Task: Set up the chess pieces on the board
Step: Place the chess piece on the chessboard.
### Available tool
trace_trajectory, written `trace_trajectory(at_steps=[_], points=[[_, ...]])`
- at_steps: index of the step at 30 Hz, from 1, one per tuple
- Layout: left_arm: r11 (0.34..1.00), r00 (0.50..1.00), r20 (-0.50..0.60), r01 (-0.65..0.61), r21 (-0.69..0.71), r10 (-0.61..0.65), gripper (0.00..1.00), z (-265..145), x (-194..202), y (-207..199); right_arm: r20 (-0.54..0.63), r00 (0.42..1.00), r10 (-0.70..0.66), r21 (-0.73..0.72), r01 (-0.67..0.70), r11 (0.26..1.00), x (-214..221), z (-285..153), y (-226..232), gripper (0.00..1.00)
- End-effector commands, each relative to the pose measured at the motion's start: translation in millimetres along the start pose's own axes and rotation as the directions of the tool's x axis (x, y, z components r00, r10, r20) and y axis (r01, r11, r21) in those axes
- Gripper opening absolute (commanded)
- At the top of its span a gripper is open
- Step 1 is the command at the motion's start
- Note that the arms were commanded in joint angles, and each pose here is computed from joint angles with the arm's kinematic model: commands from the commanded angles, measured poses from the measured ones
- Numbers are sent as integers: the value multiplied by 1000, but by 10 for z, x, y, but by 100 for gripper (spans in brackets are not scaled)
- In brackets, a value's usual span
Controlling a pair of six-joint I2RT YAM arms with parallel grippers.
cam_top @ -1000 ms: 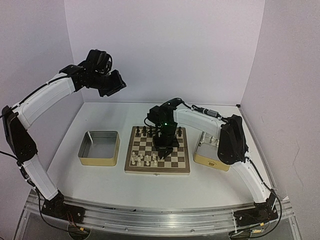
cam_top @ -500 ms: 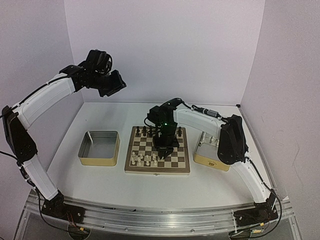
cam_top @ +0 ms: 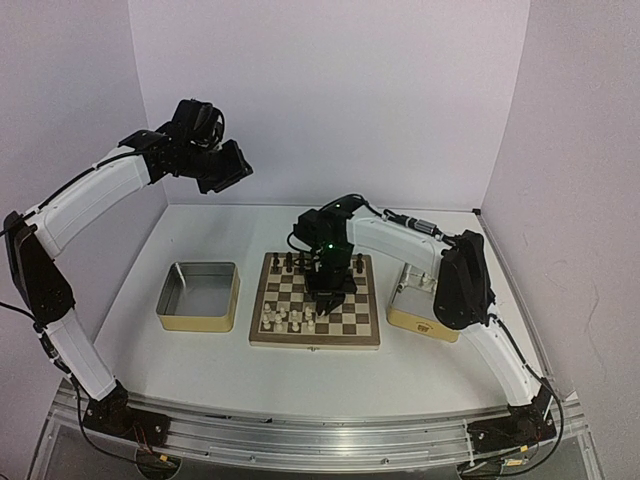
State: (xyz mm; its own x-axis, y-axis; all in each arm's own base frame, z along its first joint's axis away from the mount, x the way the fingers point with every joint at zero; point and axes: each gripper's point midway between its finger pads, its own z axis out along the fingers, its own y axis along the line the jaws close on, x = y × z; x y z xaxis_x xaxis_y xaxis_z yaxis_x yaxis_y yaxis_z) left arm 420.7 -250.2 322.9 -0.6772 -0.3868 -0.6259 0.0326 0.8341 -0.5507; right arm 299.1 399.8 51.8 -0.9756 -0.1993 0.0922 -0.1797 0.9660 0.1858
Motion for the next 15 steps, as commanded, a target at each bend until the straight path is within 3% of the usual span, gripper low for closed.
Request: trace_trajectory(at_steps=[1, 15], points=[[999, 999, 45, -7, 48, 5, 33, -129, -143, -122, -237, 967, 94, 215, -42, 976, 616, -181, -484, 12], [999, 999, 44, -1, 51, -1, 33, -147, -135, -116, -231, 968, 93, 243, -35, 970, 653, -293, -600, 2]])
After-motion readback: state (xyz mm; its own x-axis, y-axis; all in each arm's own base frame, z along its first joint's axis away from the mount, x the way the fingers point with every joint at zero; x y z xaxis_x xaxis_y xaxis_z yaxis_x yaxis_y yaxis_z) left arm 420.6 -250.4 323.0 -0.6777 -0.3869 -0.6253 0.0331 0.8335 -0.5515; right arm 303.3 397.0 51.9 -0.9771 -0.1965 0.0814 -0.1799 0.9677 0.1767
